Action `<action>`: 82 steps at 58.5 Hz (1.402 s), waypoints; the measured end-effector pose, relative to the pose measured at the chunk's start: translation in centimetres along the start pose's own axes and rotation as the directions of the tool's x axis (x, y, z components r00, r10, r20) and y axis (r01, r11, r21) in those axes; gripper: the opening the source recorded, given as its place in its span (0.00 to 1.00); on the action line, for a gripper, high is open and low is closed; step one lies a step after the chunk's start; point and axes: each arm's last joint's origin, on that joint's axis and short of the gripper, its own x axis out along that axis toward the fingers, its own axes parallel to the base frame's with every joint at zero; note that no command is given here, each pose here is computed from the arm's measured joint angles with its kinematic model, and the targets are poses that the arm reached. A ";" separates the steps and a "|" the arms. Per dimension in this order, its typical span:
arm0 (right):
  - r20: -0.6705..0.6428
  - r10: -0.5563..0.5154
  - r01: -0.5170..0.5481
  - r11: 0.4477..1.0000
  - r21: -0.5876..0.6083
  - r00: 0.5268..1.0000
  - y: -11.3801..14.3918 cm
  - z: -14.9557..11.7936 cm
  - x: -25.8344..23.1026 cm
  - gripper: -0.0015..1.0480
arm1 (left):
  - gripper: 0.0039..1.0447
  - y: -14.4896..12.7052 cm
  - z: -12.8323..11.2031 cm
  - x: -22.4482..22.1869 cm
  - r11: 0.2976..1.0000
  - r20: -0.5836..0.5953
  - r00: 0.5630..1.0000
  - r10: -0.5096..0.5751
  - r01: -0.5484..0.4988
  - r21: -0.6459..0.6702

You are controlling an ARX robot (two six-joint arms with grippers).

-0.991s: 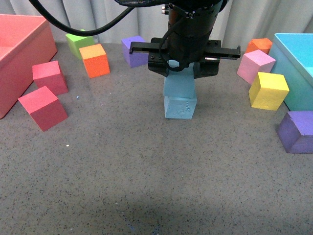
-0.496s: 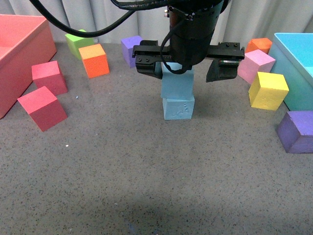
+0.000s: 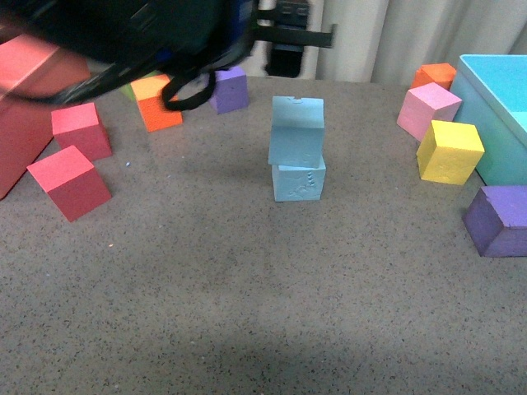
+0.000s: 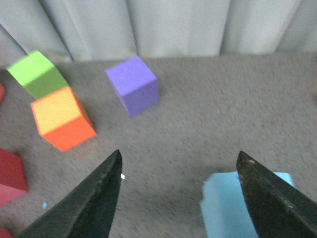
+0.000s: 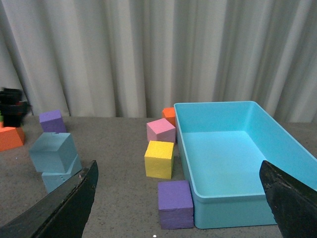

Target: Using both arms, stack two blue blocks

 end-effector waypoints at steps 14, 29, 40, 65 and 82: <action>0.000 0.003 -0.003 1.000 0.000 1.000 0.0 0.0 0.0 0.91 | 0.16 10.0 -2.4 -8.4 0.995 0.350 0.936 0.033 0.000 -0.096; -0.001 0.002 -0.002 1.000 0.000 1.000 0.0 0.0 0.0 0.91 | 0.03 14.3 -5.4 -13.8 0.998 0.318 0.948 0.017 0.005 -0.068; -0.001 0.002 -0.002 1.000 0.000 1.000 0.0 0.0 0.0 0.91 | 0.03 16.2 -6.7 -16.7 0.998 0.306 0.952 0.024 -0.004 -0.067; -0.001 0.002 -0.002 1.000 0.000 1.000 0.0 0.0 0.0 0.91 | 0.03 18.3 -8.0 -20.4 0.998 0.306 0.952 0.013 0.007 -0.064; -0.001 0.002 -0.002 1.000 0.000 1.000 0.0 0.0 0.0 0.91 | 0.03 18.7 -8.1 -22.0 0.998 0.319 0.947 0.027 -0.005 -0.069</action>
